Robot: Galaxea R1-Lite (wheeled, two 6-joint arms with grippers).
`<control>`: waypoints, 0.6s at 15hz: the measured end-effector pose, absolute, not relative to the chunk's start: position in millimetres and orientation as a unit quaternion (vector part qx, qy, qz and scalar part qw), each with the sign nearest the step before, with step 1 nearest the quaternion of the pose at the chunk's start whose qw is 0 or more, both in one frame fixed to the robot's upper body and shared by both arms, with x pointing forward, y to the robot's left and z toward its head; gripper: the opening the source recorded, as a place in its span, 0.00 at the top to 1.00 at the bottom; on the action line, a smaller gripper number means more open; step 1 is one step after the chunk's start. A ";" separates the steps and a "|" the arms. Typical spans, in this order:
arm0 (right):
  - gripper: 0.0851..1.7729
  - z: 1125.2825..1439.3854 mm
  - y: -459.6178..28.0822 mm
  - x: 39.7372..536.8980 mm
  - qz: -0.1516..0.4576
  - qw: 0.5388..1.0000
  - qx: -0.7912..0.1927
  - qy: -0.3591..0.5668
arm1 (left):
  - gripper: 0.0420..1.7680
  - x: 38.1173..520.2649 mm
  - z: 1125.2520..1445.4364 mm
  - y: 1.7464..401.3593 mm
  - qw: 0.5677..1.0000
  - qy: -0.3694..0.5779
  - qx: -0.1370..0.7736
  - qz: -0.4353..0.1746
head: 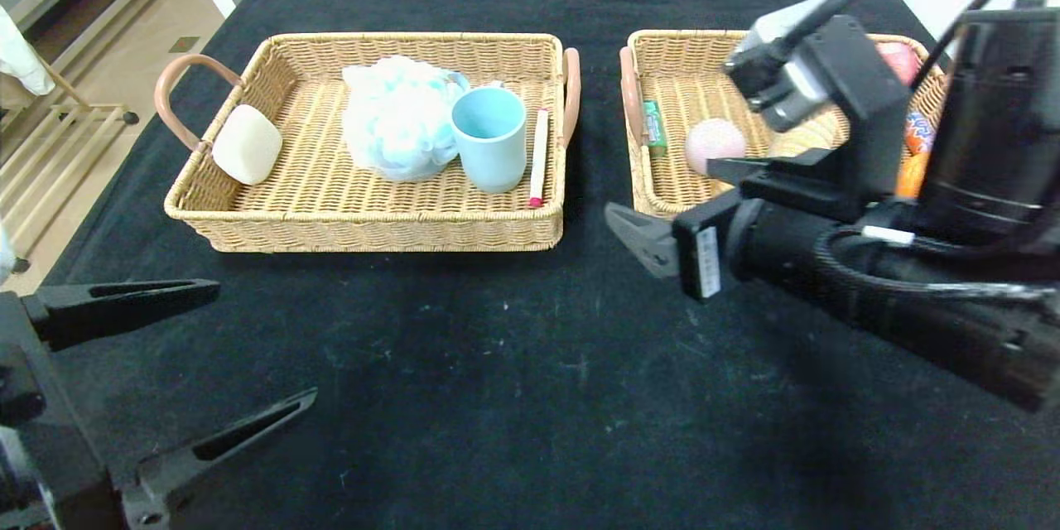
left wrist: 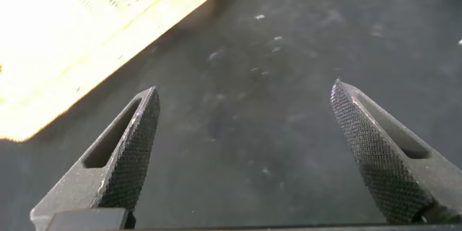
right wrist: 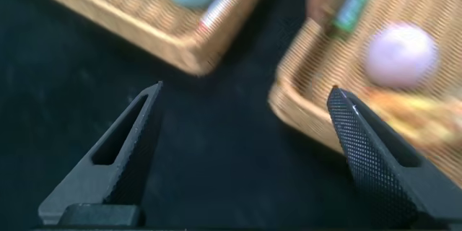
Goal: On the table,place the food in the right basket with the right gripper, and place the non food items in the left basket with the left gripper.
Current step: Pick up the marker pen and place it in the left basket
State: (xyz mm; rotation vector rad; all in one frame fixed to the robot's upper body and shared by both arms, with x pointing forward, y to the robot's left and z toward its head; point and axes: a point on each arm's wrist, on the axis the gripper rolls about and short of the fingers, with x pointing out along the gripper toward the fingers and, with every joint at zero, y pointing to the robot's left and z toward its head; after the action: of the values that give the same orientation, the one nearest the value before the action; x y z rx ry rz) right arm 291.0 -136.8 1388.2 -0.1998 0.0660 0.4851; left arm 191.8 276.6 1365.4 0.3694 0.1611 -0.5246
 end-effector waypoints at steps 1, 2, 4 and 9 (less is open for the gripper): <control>0.08 1389.4 -159.3 287.8 0.238 0.965 -0.101 0.045 | 0.03 193.8 1365.3 278.1 0.948 0.083 0.178 -0.249; 0.07 1390.9 -182.1 283.7 0.236 0.965 -0.100 0.056 | 0.03 195.3 1365.2 279.2 0.951 0.087 0.174 -0.241; 0.06 1392.4 -226.1 268.5 0.231 0.965 -0.092 0.079 | 0.03 195.3 1366.8 281.1 0.957 0.089 0.155 -0.227; 0.05 1392.6 -295.6 191.0 0.214 0.967 -0.073 0.115 | 0.03 175.3 1369.0 300.3 0.970 0.091 0.135 -0.180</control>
State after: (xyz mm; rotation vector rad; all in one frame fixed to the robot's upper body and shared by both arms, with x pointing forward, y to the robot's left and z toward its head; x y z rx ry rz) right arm 191.0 -295.6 1392.6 -0.1471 0.2334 0.4334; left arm 175.3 300.3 1369.0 0.2732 0.1843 -0.3631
